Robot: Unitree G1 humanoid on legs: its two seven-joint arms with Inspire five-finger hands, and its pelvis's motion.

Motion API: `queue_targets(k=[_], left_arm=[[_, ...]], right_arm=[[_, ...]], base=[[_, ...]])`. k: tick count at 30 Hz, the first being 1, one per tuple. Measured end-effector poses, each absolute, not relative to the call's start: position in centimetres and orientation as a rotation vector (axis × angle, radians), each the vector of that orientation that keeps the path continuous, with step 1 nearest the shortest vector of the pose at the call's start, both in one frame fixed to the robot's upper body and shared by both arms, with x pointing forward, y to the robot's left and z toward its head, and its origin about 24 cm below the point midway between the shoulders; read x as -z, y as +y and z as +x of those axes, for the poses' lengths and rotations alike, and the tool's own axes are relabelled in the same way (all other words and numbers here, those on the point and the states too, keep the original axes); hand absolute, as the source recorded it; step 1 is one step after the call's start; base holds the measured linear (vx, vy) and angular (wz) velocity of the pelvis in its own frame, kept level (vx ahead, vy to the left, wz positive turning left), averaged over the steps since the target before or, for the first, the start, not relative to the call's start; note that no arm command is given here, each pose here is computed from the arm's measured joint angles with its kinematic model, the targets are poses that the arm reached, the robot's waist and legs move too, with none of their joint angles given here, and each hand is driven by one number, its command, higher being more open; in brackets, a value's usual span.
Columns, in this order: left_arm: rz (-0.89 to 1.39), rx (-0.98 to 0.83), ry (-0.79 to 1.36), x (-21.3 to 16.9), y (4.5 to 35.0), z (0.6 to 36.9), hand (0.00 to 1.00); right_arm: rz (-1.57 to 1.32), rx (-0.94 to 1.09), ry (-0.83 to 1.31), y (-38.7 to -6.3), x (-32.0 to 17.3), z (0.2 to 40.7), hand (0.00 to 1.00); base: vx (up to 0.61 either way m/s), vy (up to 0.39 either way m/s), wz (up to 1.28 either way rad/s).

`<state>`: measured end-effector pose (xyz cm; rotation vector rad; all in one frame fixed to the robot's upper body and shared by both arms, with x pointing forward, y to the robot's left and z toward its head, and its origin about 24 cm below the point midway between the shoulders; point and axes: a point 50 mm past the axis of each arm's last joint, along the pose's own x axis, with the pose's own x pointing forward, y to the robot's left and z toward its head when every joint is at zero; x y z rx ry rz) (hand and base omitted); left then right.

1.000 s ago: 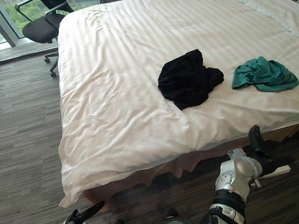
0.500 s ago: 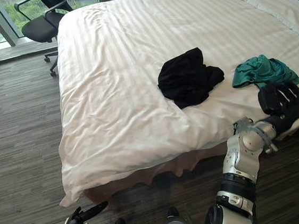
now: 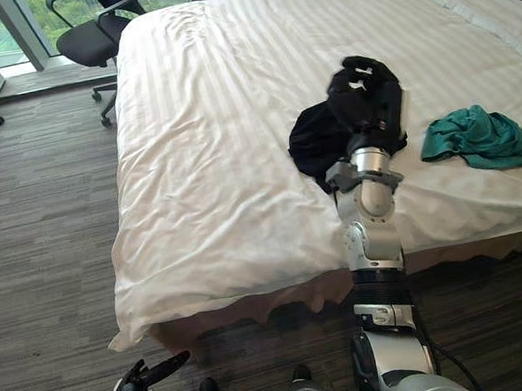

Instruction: Tidy up the quilt and then pick up the clothes from the bed and put them into the laundry hamper

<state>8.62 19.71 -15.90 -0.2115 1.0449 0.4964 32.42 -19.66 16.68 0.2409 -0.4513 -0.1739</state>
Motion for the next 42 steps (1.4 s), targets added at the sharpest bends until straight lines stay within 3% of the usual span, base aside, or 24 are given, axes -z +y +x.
queue_targets(k=[9,12,18,29,42], left_arm=[[-0.214,-0.485,1.028,15.8,20.0,9.0,1.00],[-0.216,-0.482,1.016,15.7,20.0,9.3,1.00],[-0.228,-0.497,0.996,15.6,20.1,9.6,1.00],[-0.222,-0.482,0.937,14.9,20.4,12.4,1.00],[-0.217,-0.398,0.842,13.7,19.9,16.2,1.00]], right_arm=[[0.338,-0.455,-0.460,-9.1,-19.0,33.2,0.00],[0.354,-0.674,-0.362,-4.4,-17.1,32.2,0.00],[0.470,-0.878,-0.129,2.2,-12.6,29.6,0.00],[0.370,-0.942,0.113,3.8,-6.7,27.4,0.00],[0.321,-0.754,0.147,1.0,-5.1,30.0,0.00]], base=[[-0.02,-0.020,0.11],[-0.03,-0.038,0.15],[-0.04,-0.024,0.15],[-0.07,-0.019,0.20],[-0.05,0.010,-0.03]])
